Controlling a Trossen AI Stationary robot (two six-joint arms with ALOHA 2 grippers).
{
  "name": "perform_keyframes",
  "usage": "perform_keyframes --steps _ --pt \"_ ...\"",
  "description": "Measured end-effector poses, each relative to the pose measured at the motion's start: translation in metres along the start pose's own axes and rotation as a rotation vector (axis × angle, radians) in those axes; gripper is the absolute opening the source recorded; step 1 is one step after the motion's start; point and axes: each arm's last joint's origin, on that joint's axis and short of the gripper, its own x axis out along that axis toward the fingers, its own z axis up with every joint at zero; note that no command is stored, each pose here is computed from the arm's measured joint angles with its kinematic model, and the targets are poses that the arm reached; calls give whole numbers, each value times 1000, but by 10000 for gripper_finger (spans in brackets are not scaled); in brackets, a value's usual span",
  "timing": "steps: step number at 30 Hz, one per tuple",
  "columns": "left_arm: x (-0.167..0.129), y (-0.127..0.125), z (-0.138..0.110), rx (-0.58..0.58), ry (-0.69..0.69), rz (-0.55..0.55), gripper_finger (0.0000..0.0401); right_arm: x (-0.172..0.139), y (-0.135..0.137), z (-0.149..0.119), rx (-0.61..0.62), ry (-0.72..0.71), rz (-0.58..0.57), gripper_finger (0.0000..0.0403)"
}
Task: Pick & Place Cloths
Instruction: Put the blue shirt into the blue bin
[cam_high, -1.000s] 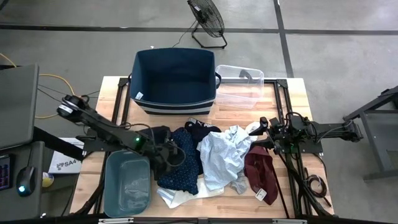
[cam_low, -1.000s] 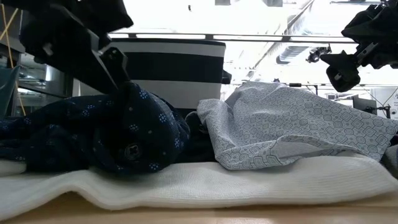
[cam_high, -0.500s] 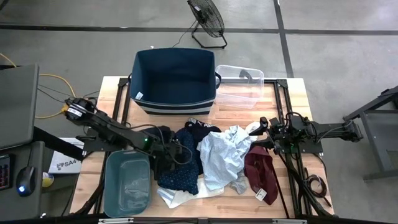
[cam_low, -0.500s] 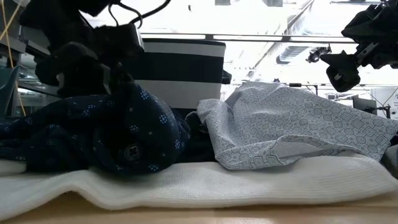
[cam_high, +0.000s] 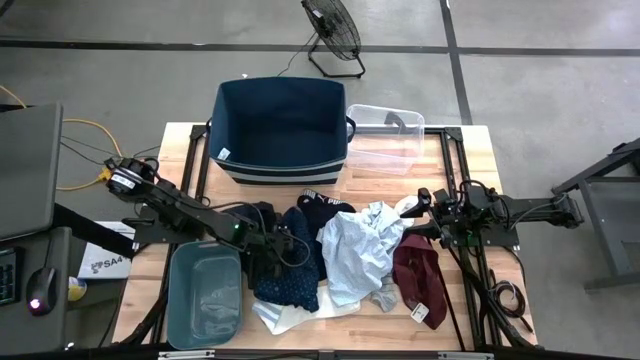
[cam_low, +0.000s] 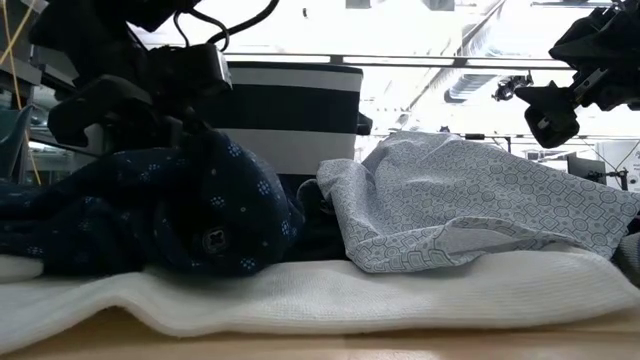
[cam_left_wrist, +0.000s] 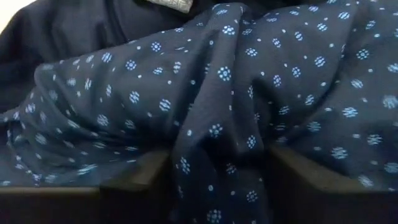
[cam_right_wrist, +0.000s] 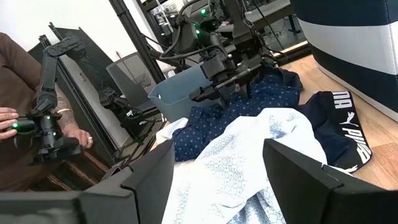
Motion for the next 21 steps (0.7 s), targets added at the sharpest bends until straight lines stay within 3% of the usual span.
perform_keyframes --steps 4,5,12,21 --pt "0 -1 -1 3 18 -33 41 0 0 0 0 0 0 237" --pt "-2 0 -1 3 21 -42 24 0 0 0 0 0 0 237" --pt "-27 4 4 -8 13 -127 18 0 0 0 0 0 0 237" --pt "-114 21 48 1 -139 -148 18 0 0 0 0 0 0 237"
